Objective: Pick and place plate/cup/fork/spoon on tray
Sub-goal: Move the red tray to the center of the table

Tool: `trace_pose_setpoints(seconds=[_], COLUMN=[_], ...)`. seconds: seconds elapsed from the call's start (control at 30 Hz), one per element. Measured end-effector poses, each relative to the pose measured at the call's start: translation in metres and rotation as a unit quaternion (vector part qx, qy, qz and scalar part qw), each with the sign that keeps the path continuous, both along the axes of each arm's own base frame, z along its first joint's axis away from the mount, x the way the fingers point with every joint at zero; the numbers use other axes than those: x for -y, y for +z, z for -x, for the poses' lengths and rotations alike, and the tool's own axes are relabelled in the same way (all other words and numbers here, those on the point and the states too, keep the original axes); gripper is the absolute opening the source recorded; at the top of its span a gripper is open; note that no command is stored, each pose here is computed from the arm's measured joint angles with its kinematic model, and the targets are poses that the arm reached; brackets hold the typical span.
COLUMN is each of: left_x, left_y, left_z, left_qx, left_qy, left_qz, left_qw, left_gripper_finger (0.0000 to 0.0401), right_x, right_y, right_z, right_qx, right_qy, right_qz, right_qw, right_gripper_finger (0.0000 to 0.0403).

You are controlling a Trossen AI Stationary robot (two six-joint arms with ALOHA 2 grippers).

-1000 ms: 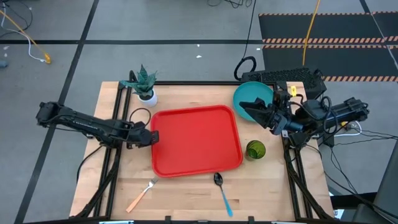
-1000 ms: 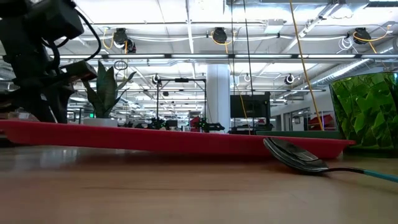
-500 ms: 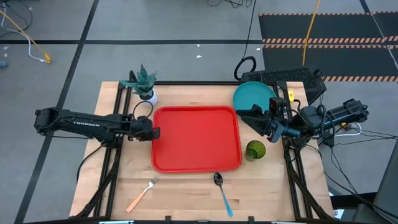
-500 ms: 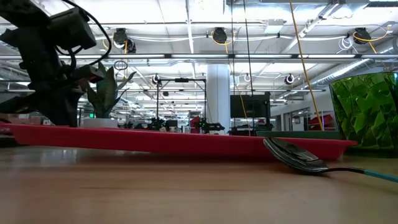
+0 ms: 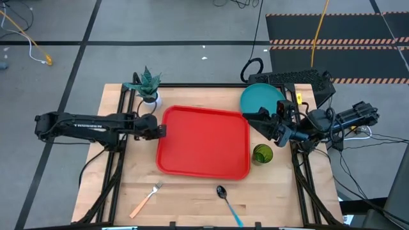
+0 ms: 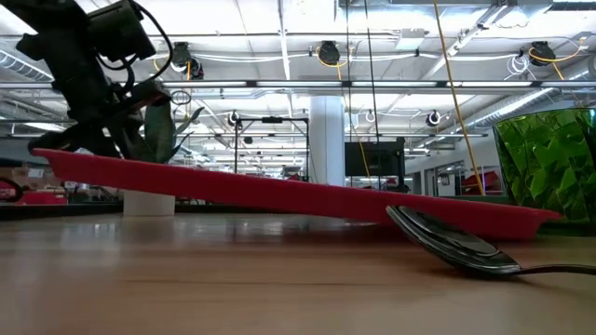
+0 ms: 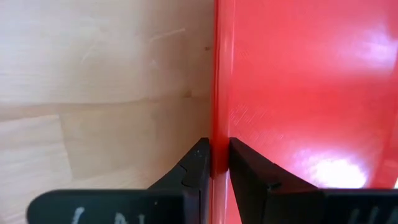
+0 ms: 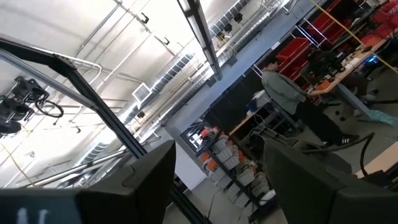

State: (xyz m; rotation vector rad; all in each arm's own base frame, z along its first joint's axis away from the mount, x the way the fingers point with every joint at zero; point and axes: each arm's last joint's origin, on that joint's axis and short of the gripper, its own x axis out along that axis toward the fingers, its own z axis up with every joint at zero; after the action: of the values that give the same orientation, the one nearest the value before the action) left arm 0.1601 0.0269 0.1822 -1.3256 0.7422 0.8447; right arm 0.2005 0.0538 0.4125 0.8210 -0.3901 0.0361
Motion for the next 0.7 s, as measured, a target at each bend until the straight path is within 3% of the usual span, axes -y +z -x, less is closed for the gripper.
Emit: trace_pose_setpoints(seconds=[0.27,0.7], left_x=[-0.001,0.0], left_y=[0.0,-0.014], left_z=[-0.001,-0.018], left_qx=[-0.002,-0.006], left_qy=[0.002,-0.046], left_qz=[0.01,0.047], left_qw=[1.0,0.998], left_gripper_finger=[0.0055,0.0057], right_x=[0.0,0.0], right_y=[0.0,0.0], right_z=[0.0,0.0], right_qx=[-0.001,-0.002], right_qy=[-0.004,-0.007], right_qz=[0.01,0.018], right_qw=[1.0,1.0], right_gripper_finger=[0.0239,0.0239])
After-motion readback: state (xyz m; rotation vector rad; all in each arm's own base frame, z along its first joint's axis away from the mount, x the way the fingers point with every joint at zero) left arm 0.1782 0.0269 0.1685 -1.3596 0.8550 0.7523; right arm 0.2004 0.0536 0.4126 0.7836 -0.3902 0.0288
